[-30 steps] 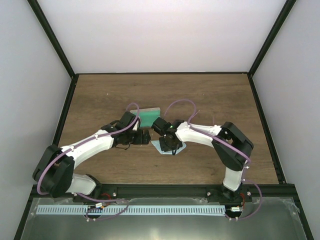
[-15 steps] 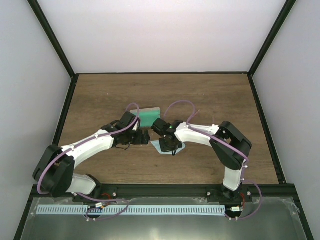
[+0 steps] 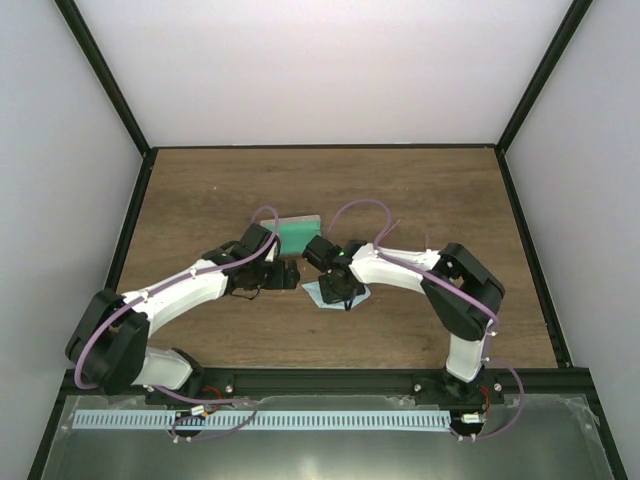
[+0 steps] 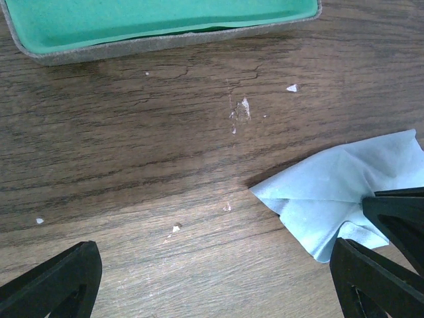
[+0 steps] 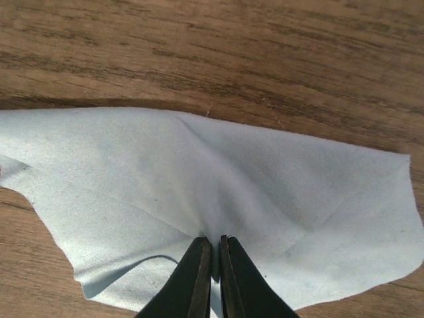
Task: Organize the sunglasses
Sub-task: Adjust the glasses cleaning cloth at the center of the board.
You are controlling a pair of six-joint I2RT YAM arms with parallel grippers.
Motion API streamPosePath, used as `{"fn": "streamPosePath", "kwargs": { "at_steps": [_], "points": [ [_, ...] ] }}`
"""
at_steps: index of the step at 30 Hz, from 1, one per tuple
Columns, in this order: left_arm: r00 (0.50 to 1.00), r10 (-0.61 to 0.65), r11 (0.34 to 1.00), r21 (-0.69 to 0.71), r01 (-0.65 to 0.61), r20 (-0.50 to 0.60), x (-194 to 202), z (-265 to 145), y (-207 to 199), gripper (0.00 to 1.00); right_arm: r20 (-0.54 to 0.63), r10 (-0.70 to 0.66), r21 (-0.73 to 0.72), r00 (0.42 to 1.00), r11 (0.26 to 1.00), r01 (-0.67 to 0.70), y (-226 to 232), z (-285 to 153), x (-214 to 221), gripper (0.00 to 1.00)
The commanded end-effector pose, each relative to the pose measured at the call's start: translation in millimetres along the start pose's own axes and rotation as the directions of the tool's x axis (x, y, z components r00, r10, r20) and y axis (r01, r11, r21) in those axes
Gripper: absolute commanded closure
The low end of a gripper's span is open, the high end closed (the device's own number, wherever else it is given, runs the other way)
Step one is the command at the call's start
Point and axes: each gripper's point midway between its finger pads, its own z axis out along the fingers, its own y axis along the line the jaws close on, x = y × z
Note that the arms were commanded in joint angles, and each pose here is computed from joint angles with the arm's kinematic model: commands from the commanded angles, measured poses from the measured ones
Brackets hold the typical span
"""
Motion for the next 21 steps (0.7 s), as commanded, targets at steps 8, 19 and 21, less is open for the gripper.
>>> {"fn": "streamPosePath", "kwargs": {
  "at_steps": [8,19,21],
  "points": [
    [1.0,0.012,1.0,0.002,-0.012,-0.001,4,1,1,0.04,0.081,-0.021,0.005,0.997,1.0,0.02,9,-21,-31,0.95],
    [0.999,0.036,0.999,-0.002,-0.036,-0.012,6,0,2,0.03,0.1,-0.003,0.043,0.995,0.999,-0.002,-2,-14,-62,0.95],
    [0.999,0.039,0.999,-0.001,-0.039,-0.014,7,-1,2,0.03,0.104,0.0,0.049,0.995,0.999,-0.006,-6,-13,-68,0.95]
  ]
}}
